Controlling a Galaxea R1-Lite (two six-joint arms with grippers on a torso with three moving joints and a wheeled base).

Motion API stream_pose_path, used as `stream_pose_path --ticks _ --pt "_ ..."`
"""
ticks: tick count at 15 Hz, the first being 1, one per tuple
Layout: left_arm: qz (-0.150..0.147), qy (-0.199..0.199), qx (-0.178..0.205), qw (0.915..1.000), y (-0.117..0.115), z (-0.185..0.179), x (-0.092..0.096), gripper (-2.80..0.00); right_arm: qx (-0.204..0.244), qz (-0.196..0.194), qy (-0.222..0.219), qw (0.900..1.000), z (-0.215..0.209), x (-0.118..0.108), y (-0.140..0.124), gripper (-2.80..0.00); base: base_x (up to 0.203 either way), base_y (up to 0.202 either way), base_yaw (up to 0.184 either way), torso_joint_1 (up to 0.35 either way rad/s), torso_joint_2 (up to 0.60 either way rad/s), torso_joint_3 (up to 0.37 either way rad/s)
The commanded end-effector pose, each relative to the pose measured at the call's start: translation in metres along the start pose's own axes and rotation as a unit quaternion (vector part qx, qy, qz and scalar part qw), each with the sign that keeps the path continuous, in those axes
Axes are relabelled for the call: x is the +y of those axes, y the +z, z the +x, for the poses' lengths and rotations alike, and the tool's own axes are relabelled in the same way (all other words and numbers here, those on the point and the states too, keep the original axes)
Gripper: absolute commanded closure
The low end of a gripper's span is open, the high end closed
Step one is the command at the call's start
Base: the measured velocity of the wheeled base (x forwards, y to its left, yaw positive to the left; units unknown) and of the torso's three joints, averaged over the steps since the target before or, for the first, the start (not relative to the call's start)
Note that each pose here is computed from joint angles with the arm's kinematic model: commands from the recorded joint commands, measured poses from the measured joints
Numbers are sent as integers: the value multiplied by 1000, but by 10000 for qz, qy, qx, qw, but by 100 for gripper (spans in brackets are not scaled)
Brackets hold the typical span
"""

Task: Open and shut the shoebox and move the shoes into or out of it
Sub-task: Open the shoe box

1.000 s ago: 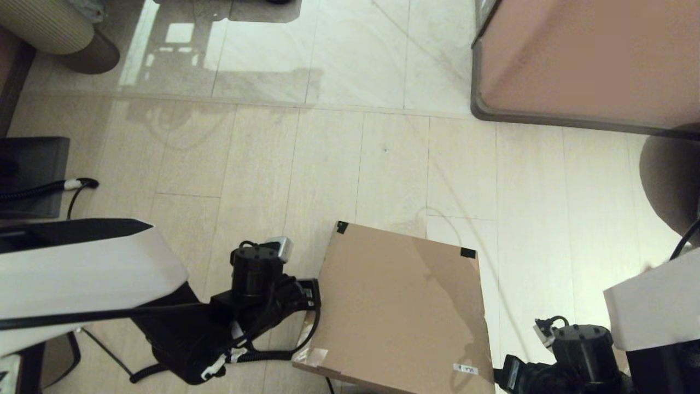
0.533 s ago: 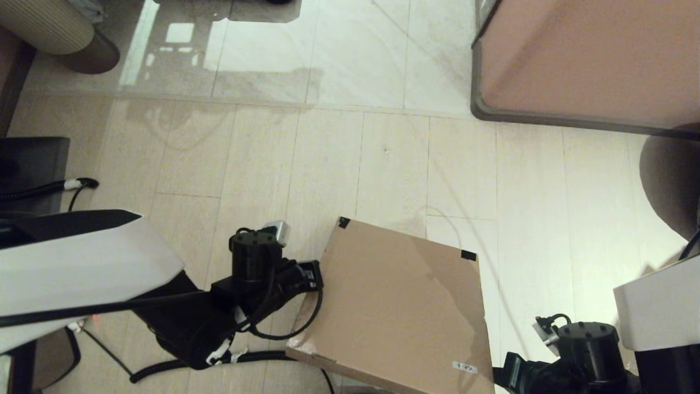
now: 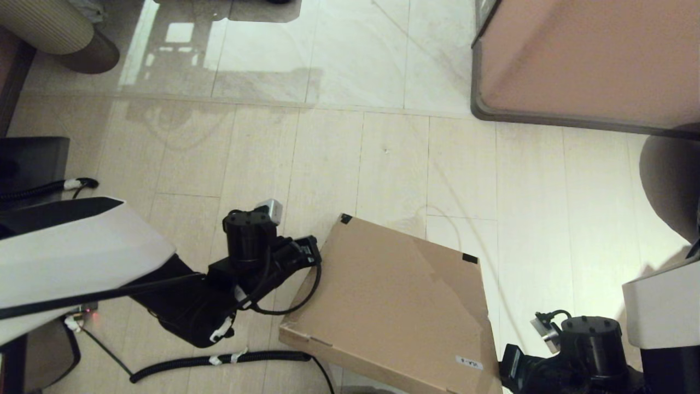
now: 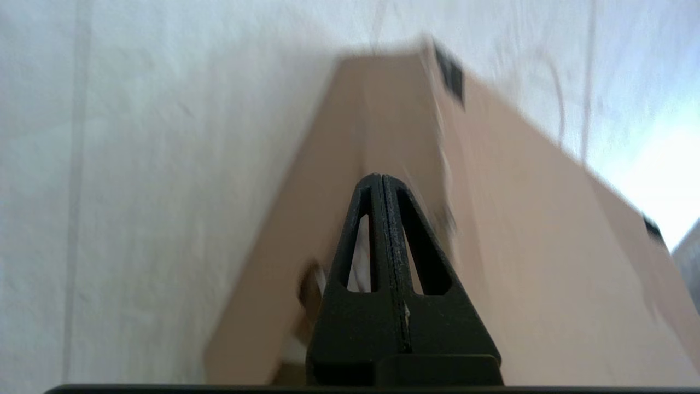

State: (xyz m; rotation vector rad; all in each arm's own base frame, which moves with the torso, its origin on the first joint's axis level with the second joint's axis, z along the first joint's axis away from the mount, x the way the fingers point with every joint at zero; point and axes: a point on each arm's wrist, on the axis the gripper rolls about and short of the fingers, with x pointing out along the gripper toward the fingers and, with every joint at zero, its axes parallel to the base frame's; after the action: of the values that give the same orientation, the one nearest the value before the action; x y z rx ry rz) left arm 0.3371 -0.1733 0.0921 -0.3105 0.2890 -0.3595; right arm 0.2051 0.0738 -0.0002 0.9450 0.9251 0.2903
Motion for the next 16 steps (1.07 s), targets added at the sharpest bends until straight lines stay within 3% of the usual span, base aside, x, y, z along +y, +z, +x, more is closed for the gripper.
stream_pose_path --ticks 1,9,13,16 --pt "-43 58 -202 9998 10 3 4 0 -29 14 61 10000 0 2 1 0 0 0 0 0 0 0" --pt "-183 631 -618 9959 39 -2 49 0 -258 62 462 9986 -9 18 7 0 0 0 0 0 0 0" --pt "-207 711 -672 9950 42 -6 55 0 -491 -40 854 9951 -17 34 14 0 0 0 0 0 0 0" --pt "-207 705 -686 9949 43 -6 54 0 -679 257 1231 9897 -28 48 19 0 0 0 0 0 0 0"
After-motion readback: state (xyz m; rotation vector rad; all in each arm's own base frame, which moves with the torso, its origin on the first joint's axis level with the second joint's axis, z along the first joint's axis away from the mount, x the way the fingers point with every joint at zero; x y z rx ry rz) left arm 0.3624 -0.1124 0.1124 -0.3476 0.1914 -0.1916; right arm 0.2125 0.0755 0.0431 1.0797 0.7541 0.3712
